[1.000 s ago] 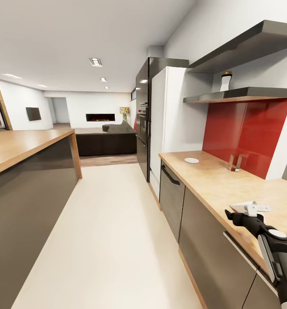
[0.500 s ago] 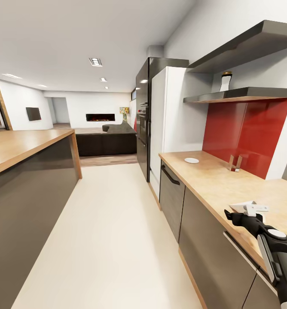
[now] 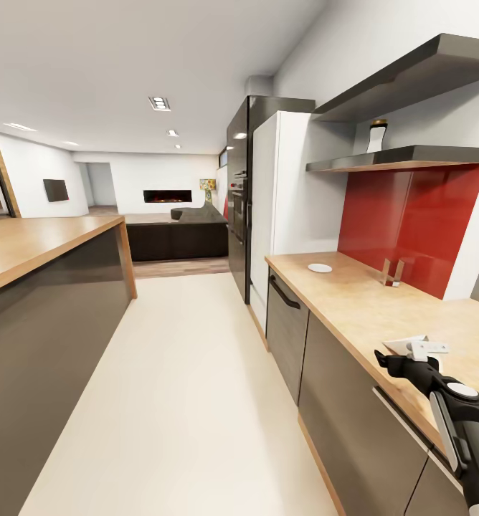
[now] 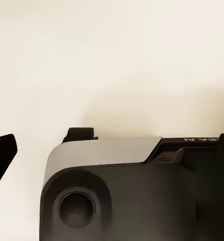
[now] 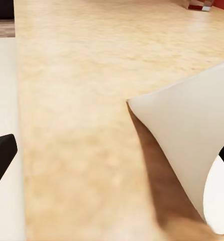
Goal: Set up a coffee station on the kitchen countertop: keep the coffee maker on the countertop, move the bottle of coffee from the kitchen shelf to the counter next to the coffee maker, place a paper coffee filter on top of the coffee maker, put the saucer next to the coffee maker with the coffee cup on the saucer, and place the electric kettle next to the coffee maker.
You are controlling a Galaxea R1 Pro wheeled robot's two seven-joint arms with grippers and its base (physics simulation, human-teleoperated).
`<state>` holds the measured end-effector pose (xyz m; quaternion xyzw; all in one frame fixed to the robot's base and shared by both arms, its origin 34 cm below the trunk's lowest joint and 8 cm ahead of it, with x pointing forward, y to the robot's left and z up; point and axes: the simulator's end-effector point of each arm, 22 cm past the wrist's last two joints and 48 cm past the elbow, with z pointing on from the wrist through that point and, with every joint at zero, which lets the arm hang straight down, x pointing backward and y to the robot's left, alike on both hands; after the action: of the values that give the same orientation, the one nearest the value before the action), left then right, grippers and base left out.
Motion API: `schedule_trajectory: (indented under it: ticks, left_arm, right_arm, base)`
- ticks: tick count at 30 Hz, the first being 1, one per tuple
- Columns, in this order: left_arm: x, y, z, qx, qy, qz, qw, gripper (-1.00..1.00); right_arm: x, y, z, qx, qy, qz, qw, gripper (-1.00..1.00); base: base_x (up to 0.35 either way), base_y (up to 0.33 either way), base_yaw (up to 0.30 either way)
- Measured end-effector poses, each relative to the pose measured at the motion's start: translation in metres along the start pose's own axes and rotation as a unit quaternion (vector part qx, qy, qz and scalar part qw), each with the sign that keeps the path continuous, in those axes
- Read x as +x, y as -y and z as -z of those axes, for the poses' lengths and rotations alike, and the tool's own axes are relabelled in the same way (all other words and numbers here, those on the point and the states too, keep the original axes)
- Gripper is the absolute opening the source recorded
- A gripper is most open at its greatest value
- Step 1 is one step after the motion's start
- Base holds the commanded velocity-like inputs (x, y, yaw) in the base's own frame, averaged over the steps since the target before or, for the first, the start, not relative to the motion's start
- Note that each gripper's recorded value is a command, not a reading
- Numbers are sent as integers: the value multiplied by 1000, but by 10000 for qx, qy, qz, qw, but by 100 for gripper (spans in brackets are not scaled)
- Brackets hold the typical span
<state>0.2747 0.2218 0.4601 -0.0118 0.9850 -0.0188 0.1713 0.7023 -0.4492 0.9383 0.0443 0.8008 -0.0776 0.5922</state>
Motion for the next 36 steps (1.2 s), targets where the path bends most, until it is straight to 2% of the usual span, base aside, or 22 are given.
schedule_trajectory:
  ticks: [36]
  left_arm:
    - [0,0,0,-5,1,0,10000,100]
  right_arm:
    - [0,0,0,0,3,-10,10000,100]
  base:
    - [14,-37,0]
